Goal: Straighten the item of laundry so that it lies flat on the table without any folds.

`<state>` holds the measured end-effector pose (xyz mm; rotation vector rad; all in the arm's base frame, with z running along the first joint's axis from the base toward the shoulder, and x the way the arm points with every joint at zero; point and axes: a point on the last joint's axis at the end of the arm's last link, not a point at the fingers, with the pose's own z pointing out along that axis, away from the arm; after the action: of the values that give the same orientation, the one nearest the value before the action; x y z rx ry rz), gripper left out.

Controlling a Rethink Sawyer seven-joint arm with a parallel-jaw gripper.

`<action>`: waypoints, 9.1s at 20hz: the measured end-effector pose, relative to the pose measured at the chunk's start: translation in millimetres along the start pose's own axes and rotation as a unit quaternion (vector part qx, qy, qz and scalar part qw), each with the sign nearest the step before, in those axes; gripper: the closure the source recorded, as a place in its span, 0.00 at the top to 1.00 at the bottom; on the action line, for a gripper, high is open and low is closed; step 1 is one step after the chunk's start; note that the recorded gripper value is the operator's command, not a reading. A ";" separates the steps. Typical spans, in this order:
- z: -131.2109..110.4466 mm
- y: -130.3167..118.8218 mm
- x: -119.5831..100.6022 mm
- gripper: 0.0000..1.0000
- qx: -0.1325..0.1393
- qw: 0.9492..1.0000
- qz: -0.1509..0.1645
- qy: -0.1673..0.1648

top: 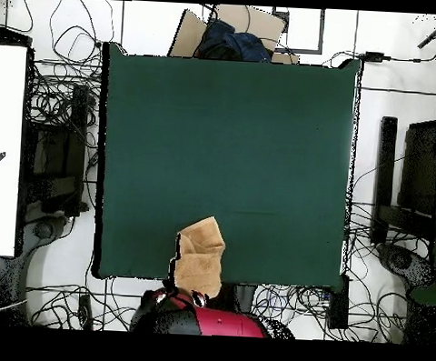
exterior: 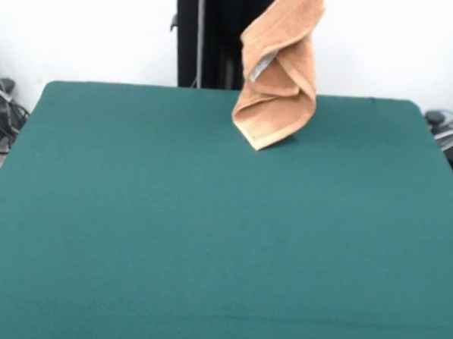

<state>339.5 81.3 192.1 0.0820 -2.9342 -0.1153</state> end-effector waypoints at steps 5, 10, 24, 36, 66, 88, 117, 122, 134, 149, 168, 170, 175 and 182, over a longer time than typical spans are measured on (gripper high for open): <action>-6.5 2.8 -22.3 0.00 0.003 1.000 -0.010 -0.017; -11.7 8.0 -35.1 0.00 0.006 0.999 -0.017 -0.029; -26.0 27.0 -72.0 0.00 0.013 0.997 -0.048 -0.056; 5.2 25.8 -125.3 0.00 -0.013 0.998 -0.053 -0.033; 7.4 6.7 -197.8 0.00 -0.015 0.998 -0.056 -0.031; 4.0 -31.7 -227.3 0.00 -0.024 0.999 -0.024 -0.037; -9.0 -43.5 -269.2 0.00 -0.027 0.999 -0.019 -0.041; -9.2 -43.4 -269.4 1.00 -0.027 0.999 -0.019 -0.041; -10.1 -43.3 -269.5 1.00 -0.027 0.999 -0.020 -0.042; -20.8 -22.4 -227.6 1.00 0.009 0.995 -0.029 -0.099; 26.7 6.9 -110.2 1.00 0.048 0.997 -0.009 -0.057; 29.2 7.3 -108.6 1.00 0.048 0.997 -0.009 -0.060; 35.9 8.2 -105.7 1.00 0.047 0.997 -0.010 -0.062; 46.8 13.9 -106.0 1.00 0.047 0.997 -0.017 -0.064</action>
<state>432.9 105.3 126.3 0.1448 -3.0667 0.0123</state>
